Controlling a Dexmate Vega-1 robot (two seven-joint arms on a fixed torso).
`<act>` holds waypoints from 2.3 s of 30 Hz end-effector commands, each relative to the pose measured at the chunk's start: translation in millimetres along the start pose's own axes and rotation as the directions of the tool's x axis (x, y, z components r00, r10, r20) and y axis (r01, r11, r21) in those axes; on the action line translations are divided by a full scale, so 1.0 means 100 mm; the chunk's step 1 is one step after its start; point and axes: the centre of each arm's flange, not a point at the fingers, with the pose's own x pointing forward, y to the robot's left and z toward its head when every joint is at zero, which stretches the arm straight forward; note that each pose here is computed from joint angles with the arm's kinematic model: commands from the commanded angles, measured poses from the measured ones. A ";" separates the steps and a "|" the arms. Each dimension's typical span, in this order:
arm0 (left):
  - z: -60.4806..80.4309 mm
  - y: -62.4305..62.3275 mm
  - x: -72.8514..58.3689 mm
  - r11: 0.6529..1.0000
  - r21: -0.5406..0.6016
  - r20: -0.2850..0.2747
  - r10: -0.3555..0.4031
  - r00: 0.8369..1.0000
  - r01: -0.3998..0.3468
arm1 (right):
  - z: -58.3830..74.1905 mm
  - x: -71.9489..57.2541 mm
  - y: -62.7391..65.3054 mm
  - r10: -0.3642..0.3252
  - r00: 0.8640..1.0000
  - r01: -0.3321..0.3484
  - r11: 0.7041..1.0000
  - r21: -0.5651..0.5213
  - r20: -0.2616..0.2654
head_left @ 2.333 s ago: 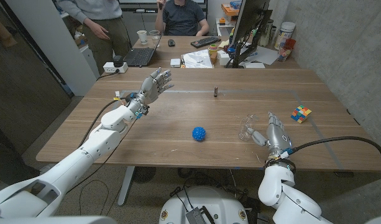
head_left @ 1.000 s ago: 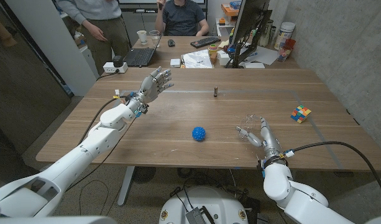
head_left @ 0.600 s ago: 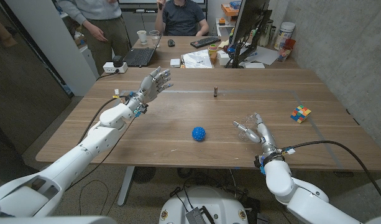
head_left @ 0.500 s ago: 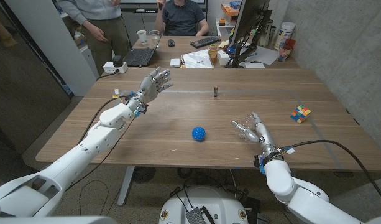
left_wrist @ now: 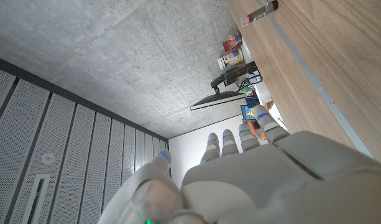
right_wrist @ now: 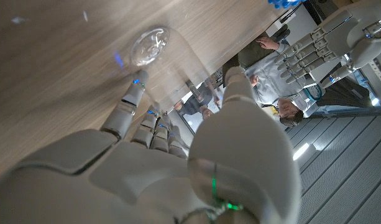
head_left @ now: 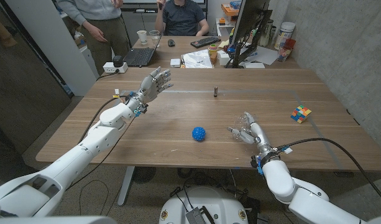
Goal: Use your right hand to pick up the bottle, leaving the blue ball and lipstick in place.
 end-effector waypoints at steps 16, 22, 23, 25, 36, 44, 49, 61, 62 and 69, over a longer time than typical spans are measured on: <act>0.02 -0.05 -0.03 1.000 0.008 0.004 -0.012 1.000 0.012 | 0.03 -0.03 -0.03 -0.180 0.983 0.182 0.983 -0.031 0.046; 0.02 -0.07 -0.04 1.000 0.005 0.006 -0.008 1.000 0.008 | 0.01 -0.03 -0.07 -0.204 0.976 0.202 0.979 0.037 0.070; 0.03 -0.07 -0.04 1.000 0.008 0.005 -0.010 1.000 0.010 | 0.01 -0.03 -0.09 -0.204 0.975 0.201 0.979 0.044 0.082; 0.03 -0.08 -0.04 1.000 0.007 0.006 -0.009 1.000 0.009 | 0.03 -0.02 -0.11 -0.201 0.976 0.198 0.979 0.036 0.085; 0.03 -0.13 -0.08 1.000 0.003 0.008 -0.004 1.000 0.004 | 0.07 0.02 -0.26 -0.237 0.962 0.224 0.969 0.108 0.137; 0.05 -0.15 -0.12 1.000 0.008 0.014 -0.001 1.000 0.001 | 0.16 -0.01 -0.38 -0.274 0.943 0.258 0.960 0.108 0.188; 0.05 -0.18 -0.14 1.000 0.008 0.017 0.001 1.000 -0.001 | 0.21 -0.04 -0.44 -0.299 0.931 0.282 0.954 0.105 0.208; 0.07 -0.22 -0.21 1.000 0.009 0.029 0.004 1.000 -0.004 | 0.35 -0.06 -0.58 -0.318 0.907 0.302 0.948 0.100 0.276; 0.07 -0.21 -0.21 1.000 0.011 0.027 0.004 1.000 -0.004 | 0.35 -0.05 -0.59 -0.317 0.905 0.297 0.948 0.114 0.283; 0.07 -0.23 -0.27 1.000 0.006 0.034 0.013 0.999 -0.013 | 0.42 -0.06 -0.65 -0.324 0.896 0.309 0.946 0.100 0.302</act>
